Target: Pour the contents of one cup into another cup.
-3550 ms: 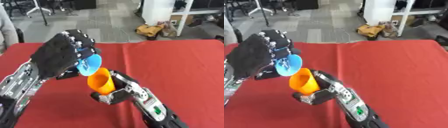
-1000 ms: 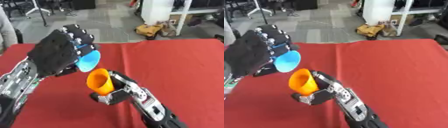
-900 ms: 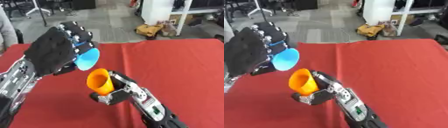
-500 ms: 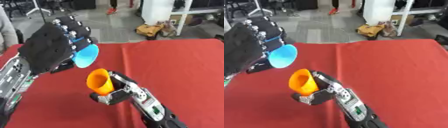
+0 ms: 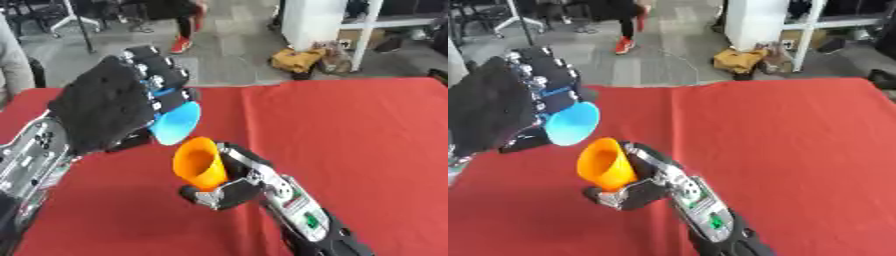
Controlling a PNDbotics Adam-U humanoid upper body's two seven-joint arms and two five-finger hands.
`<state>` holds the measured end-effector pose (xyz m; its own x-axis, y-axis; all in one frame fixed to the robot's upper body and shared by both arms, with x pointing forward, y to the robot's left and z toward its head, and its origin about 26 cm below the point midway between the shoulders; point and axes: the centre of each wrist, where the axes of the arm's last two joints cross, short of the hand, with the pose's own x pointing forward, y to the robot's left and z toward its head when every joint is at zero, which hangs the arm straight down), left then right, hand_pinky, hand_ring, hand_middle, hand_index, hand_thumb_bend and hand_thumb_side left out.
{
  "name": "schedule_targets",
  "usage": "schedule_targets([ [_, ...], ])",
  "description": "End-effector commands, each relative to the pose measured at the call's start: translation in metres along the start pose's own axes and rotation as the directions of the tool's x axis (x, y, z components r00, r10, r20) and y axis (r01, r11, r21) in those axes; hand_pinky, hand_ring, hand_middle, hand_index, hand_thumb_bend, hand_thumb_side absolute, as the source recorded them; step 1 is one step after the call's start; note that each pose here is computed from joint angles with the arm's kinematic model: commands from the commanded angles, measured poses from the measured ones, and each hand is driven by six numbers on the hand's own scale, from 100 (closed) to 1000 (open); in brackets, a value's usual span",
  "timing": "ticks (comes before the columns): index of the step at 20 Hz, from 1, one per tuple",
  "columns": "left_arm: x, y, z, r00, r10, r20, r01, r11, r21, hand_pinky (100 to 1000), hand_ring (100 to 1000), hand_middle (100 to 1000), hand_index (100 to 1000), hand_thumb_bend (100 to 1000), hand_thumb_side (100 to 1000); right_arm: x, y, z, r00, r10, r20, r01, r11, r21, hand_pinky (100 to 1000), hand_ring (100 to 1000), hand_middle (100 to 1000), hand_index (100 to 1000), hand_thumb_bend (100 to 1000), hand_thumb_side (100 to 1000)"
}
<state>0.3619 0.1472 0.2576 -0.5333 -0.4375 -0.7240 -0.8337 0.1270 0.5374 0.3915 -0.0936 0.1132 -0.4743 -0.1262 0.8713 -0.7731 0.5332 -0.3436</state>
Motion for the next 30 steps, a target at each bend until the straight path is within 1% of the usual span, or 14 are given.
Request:
schedule_targets([
  [1, -0.001, -0.004, -0.003, 1.000, -0.015, 0.025, 0.015, 1.000, -0.017, 442, 403, 355, 645, 639, 100, 0.008, -0.004, -0.005, 0.999, 0.021, 0.024, -0.021, 1.000, 0.003, 701, 425, 685, 754, 326, 100],
  [9, 0.003, -0.015, 0.001, 1.000, -0.005, 0.026, 0.006, 0.999, -0.046, 443, 400, 352, 645, 639, 100, 0.007, -0.004, -0.005, 1.000, 0.018, 0.022, -0.018, 1.000, 0.004, 701, 425, 685, 754, 325, 100],
  [17, 0.001, -0.015, 0.002, 1.000, -0.006, 0.008, 0.006, 0.999, -0.045, 444, 400, 352, 645, 638, 100, 0.006, -0.004, -0.004, 1.000, 0.017, 0.020, -0.017, 1.000, 0.000, 701, 426, 684, 753, 325, 100],
  [21, -0.002, -0.013, 0.004, 1.000, -0.004, -0.018, 0.003, 0.999, -0.039, 446, 397, 352, 645, 638, 100, 0.003, -0.006, -0.001, 1.000, 0.023, 0.005, -0.023, 1.000, -0.017, 701, 425, 683, 751, 325, 100],
  [24, -0.004, -0.012, 0.007, 0.998, 0.017, -0.054, -0.019, 0.999, -0.029, 447, 389, 348, 643, 642, 100, -0.002, -0.010, 0.005, 0.999, 0.043, -0.020, -0.044, 0.997, -0.057, 700, 425, 682, 750, 328, 100],
  [26, -0.004, -0.013, 0.011, 0.995, 0.045, -0.086, -0.047, 0.999, -0.025, 448, 381, 345, 644, 639, 100, -0.006, -0.016, 0.011, 0.997, 0.067, -0.040, -0.071, 0.992, -0.101, 699, 427, 684, 751, 331, 100],
  [30, -0.005, -0.018, 0.021, 0.980, 0.103, -0.172, -0.108, 0.994, -0.021, 452, 364, 340, 647, 632, 100, -0.015, -0.030, 0.028, 0.990, 0.106, -0.095, -0.125, 0.969, -0.215, 729, 470, 698, 760, 362, 100],
])
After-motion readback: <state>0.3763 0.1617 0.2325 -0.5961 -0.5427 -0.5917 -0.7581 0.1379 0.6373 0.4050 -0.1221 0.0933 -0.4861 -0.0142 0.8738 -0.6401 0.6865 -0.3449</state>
